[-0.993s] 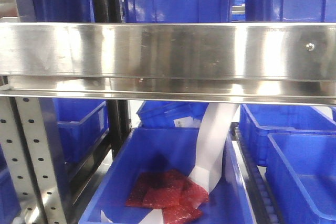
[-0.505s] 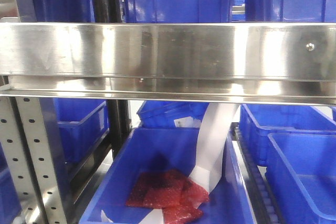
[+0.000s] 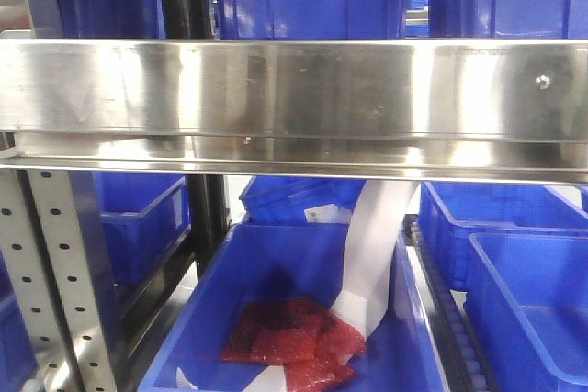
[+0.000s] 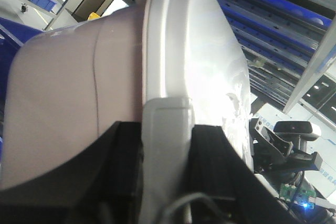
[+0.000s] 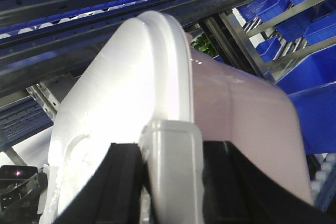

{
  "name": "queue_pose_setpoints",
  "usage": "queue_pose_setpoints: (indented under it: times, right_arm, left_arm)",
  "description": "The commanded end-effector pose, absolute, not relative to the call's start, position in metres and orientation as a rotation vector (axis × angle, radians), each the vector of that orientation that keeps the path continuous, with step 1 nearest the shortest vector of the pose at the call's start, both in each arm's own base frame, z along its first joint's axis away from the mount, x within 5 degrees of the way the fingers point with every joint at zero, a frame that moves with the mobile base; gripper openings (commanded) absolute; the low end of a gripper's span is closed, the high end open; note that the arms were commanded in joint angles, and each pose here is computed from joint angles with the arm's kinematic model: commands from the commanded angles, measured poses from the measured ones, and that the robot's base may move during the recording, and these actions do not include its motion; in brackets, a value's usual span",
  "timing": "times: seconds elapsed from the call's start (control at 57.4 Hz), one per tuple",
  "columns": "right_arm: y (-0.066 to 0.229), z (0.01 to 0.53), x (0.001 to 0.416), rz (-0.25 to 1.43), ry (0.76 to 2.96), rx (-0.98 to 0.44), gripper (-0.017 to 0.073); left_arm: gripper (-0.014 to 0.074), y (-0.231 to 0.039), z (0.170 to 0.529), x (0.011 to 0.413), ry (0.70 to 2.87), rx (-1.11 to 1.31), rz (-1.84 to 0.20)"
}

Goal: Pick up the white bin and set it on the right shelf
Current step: 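Lower the held bin onto the upper roller shelf beside a blue crate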

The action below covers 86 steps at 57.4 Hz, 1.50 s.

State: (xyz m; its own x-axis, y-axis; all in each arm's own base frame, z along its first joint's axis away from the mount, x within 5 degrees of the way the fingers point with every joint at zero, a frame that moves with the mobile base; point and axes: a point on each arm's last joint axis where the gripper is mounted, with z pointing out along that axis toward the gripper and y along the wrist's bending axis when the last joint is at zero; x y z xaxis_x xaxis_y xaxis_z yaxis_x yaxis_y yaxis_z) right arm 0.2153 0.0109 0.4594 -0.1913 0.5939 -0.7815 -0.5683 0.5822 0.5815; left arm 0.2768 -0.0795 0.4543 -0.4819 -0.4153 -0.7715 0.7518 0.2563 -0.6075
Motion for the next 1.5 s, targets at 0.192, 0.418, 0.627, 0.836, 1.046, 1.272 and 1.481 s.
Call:
queue_pose_setpoints:
  times: [0.192, 0.418, 0.627, 0.836, 1.046, 1.272, 1.481]
  right_arm:
    - [0.02, 0.481, 0.2, 1.146, 1.304, -0.05, 0.0071]
    - [0.016, 0.476, 0.217, 1.227, 1.326, -0.012, 0.0071]
    - [0.011, 0.46, 0.249, 1.306, 1.38, -0.016, 0.0071]
    - [0.007, 0.438, 0.277, 1.342, 1.439, 0.043, 0.0071]
    - [0.016, 0.414, 0.301, 1.384, 1.501, 0.061, 0.0071]
    - [0.018, 0.392, 0.321, 1.412, 1.555, 0.105, 0.0086]
    - [0.016, 0.384, 0.329, 1.388, 1.576, 0.124, 0.0214]
  left_arm:
    - [-0.0118, -0.09, 0.484, 0.238, 1.324, 0.565, -1.611]
    - [-0.0118, -0.087, 0.48, 0.259, 1.375, 0.388, -1.51]
    - [-0.0118, -0.108, 0.457, 0.285, 1.448, 0.344, -1.497]
    - [-0.0118, -0.123, 0.431, 0.311, 1.516, 0.314, -1.466]
    - [-0.0115, -0.122, 0.418, 0.326, 1.563, 0.249, -1.417]
    - [-0.0113, -0.121, 0.408, 0.333, 1.621, 0.243, -1.335]
    - [-0.0057, -0.122, 0.398, 0.34, 1.665, 0.248, -1.292]
